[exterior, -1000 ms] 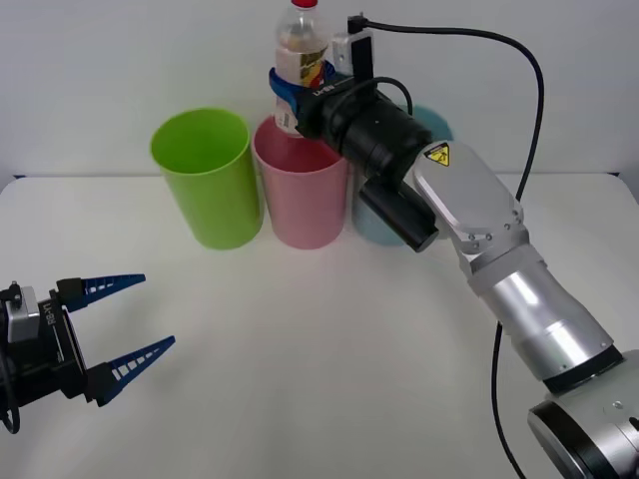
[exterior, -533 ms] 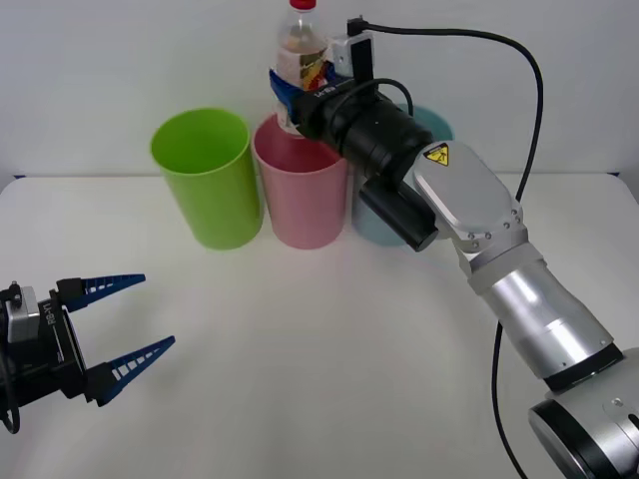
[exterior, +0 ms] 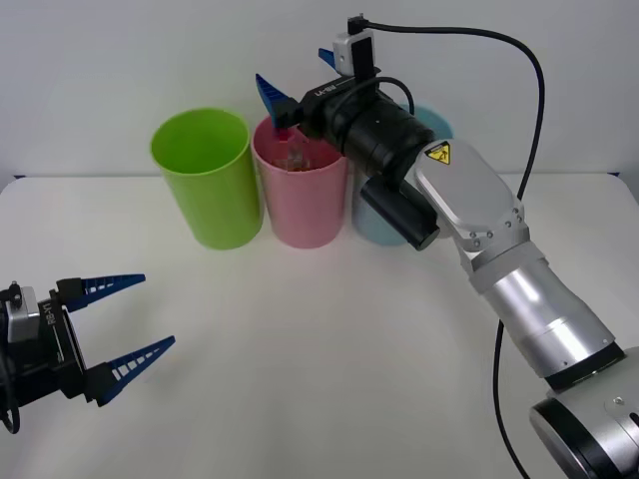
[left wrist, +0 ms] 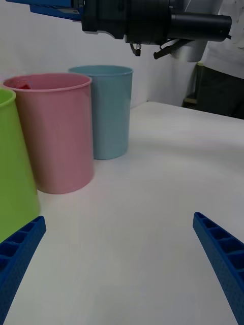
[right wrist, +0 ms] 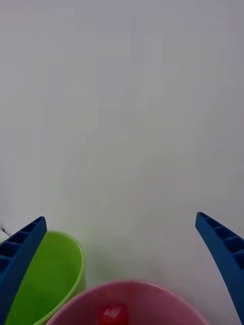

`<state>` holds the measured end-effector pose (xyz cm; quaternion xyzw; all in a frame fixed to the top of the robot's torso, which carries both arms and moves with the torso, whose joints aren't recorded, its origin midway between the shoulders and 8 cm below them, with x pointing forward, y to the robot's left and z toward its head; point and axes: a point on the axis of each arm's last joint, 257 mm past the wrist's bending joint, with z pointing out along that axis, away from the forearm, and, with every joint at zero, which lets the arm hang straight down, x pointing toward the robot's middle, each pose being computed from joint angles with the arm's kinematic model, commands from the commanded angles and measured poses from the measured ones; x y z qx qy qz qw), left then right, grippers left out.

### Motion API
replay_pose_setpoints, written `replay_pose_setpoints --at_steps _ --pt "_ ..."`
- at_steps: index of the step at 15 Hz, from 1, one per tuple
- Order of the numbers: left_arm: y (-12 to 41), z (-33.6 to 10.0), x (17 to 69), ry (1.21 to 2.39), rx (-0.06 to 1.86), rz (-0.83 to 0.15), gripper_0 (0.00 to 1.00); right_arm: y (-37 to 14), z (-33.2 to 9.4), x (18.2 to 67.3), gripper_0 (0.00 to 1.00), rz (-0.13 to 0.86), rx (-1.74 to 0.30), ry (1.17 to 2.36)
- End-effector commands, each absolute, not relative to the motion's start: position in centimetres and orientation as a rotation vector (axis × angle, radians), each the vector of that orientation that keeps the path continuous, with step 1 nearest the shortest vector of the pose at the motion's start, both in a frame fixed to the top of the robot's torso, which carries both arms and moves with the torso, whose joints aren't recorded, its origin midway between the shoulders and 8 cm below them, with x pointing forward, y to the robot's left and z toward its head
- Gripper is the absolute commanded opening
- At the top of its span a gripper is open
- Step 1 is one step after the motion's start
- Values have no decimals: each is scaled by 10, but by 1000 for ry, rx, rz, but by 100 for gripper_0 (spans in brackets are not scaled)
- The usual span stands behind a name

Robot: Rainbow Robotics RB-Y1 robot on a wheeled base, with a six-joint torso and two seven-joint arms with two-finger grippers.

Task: Grasp the object on the table and drop it into the matching bin: aluminum can to the light blue bin, PET bottle to the pink bin.

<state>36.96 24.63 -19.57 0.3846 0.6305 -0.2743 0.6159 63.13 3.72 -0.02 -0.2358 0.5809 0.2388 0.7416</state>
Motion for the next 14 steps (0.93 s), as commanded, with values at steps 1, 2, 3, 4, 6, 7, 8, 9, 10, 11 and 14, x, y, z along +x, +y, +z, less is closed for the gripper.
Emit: replay_pose_setpoints --at_steps 1,2,3,4,6,7,8,9,10,11,14 --pt "246 -196 370 1452 886 -632 100 37 1 631 100 525 -517 1272" --pt "246 -196 370 1452 886 -632 100 38 2 631 100 525 -517 1271" --pt "246 -196 370 1452 886 -632 100 37 3 631 100 531 -514 1271" --pt "246 -196 370 1452 886 -632 100 40 8 630 100 548 -526 1265" --pt "246 -196 370 1452 886 -632 100 42 29 621 100 606 -544 1233" --pt "246 -196 370 1452 886 -632 100 39 42 613 100 641 -558 1210" --pt "246 -196 370 1452 886 -632 100 35 47 603 100 675 -585 1198" --pt "246 -196 370 1452 886 -632 100 28 49 592 100 704 -608 1187" --pt "246 -196 370 1452 886 -632 100 17 50 579 100 726 -628 1177" --pt "246 -196 370 1452 886 -632 100 6 49 563 100 743 -646 1167" --pt "246 -196 370 1452 886 -632 100 -23 34 518 100 770 -681 1166"
